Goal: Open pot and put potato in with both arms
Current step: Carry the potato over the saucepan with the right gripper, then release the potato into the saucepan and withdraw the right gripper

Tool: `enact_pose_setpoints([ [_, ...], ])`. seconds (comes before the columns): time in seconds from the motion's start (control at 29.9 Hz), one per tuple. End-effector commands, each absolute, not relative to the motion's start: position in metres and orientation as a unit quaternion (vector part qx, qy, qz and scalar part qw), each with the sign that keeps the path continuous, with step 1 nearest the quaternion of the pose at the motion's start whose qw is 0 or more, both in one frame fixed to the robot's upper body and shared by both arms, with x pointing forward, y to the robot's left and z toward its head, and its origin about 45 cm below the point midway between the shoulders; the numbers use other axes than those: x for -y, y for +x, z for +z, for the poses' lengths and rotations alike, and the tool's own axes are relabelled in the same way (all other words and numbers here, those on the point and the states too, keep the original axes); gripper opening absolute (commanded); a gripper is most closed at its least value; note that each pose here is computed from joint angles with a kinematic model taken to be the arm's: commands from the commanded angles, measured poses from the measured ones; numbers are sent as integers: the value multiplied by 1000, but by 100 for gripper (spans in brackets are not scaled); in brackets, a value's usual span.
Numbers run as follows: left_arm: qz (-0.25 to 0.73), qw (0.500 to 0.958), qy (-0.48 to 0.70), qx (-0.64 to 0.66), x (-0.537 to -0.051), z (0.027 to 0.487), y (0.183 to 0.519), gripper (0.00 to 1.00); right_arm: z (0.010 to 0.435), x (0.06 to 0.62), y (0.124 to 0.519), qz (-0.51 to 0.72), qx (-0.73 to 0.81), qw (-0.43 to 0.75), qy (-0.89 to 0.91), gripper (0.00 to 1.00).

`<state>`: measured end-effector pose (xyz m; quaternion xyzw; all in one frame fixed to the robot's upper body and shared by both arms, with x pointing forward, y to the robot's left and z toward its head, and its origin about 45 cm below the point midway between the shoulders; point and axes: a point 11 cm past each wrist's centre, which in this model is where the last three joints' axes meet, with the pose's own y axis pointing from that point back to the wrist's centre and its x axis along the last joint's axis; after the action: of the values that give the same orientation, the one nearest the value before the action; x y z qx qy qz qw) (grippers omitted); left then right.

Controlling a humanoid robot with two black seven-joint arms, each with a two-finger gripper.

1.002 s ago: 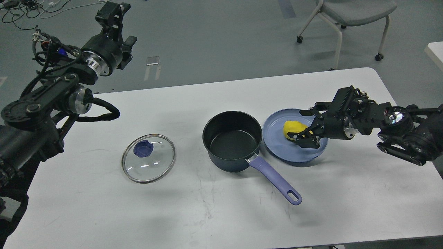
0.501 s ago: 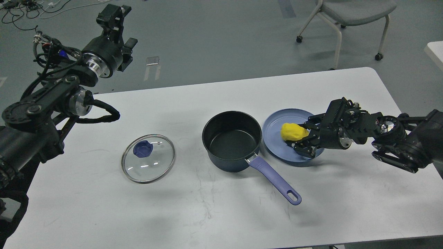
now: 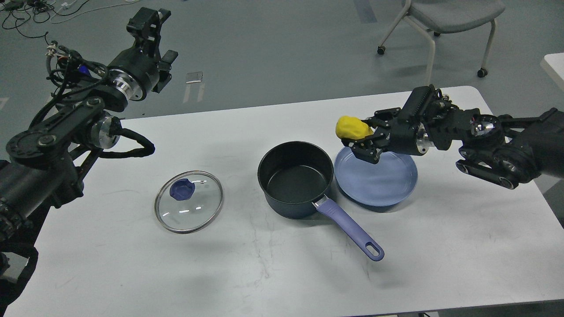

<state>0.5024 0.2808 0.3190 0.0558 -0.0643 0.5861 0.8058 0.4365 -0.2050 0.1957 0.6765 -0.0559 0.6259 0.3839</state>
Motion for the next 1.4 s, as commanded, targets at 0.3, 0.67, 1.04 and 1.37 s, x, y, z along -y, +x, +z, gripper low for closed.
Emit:
enact_pose_setpoints([
  [0.3, 584, 807, 54, 64, -280, 311, 499, 98, 188, 92, 412, 663, -38, 308, 681, 42],
  [0.67, 583, 809, 52, 63, -278, 310, 499, 98, 164, 107, 404, 652, -65, 331, 679, 72],
  [1.04, 585, 806, 55, 66, -284, 312, 499, 98, 184, 90, 413, 649, -6, 302, 698, 100],
  [1.37, 588, 805, 37, 71, -285, 319, 500, 98, 267, 81, 456, 508, 263, 198, 796, 100],
])
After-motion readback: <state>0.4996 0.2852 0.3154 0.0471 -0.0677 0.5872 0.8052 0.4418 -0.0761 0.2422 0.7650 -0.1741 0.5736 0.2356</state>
